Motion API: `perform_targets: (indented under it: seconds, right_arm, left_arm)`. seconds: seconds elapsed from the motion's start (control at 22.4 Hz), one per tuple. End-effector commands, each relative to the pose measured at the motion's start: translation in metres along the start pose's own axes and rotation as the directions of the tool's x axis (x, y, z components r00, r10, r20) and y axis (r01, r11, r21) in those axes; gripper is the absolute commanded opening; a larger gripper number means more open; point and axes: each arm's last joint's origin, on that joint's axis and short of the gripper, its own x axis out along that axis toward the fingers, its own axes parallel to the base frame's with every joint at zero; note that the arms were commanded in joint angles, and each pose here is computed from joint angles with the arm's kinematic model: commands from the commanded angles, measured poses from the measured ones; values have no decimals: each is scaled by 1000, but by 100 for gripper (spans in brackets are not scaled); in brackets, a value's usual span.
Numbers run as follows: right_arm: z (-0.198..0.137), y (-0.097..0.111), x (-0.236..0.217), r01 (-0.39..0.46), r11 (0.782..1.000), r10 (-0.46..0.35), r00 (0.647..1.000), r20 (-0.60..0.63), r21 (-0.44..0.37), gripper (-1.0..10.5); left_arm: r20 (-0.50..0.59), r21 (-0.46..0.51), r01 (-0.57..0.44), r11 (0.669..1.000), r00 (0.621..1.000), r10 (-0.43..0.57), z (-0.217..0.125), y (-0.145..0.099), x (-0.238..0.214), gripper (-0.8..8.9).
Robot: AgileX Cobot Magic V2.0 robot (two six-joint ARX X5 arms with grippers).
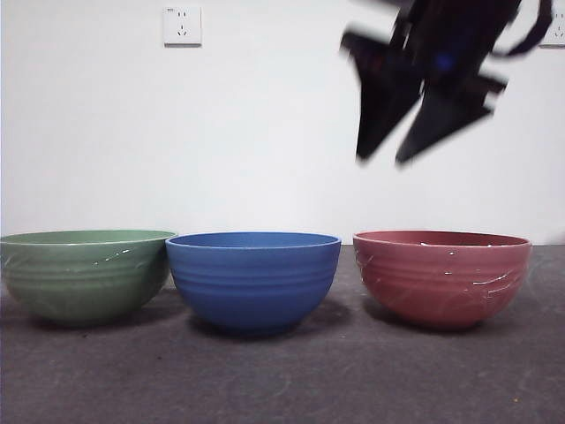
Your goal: Pick up the green bowl on the top,put the green bowl on the left,pick up the red bowl in the middle,put the red bowl on the right
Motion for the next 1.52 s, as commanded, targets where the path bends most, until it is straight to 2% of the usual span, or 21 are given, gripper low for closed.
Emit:
perform_targets:
  seconds: [0.04, 0.09, 0.13, 0.27, 0.36, 0.45, 0.54, 0.62, 0.71, 0.85, 1.12, 1.52]
  right_arm:
    - [7, -11, -35, 32, 999, -32, 986, 162, 3, 172]
    - [9, -16, -49, 49, 999, -49, 974, 222, 5, 82]
    - [9, -21, -65, 70, 997, -71, 958, 279, 14, -10]
    - [0, -34, -106, 130, 989, -149, 898, 414, 73, -17]
    - [-21, -38, -120, 168, 980, -201, 848, 491, 112, -17]
    - [-50, -40, -123, 197, 970, -244, 806, 540, 145, -17]
    - [-77, -39, -123, 188, 961, -272, 759, 591, 201, -17]
    - [-88, -37, -123, 181, 959, -278, 741, 611, 217, -17]
    - [-93, -36, -124, 180, 959, -278, 738, 615, 218, -16]
    - [-94, -35, -124, 185, 958, -281, 741, 609, 217, -15]
    - [-95, -35, -123, 185, 959, -280, 753, 595, 217, 4]
    - [-99, -36, -120, 202, 953, -296, 781, 550, 227, 4]
  left_arm:
    - [28, 1, 38, 999, 999, -38, 2, -1, 0, 257]
    - [42, 6, 74, 997, 996, -75, 3, -2, 0, 141]
    - [63, 14, 108, 994, 992, -109, 5, -3, -1, -35]
    - [140, 38, 113, 993, 983, -118, 11, -4, -5, -8]
    - [180, 43, 108, 993, 977, -114, 7, -4, -7, -8]
    - [222, 19, 111, 994, 969, -113, -7, -5, -5, -8]
    - [273, -11, 105, 994, 957, -98, -29, -4, -1, -8]
    - [306, -12, 97, 995, 948, -89, -42, -4, 2, -8]
    - [309, -22, 100, 995, 947, -88, -51, -4, 3, -8]
    - [253, -81, 112, 990, 963, -89, -57, -4, 5, -4]
    - [169, -107, 109, 988, 982, -90, -65, -5, 7, -4]
    - [147, -111, 112, 987, 984, -95, -67, -5, 7, -4]
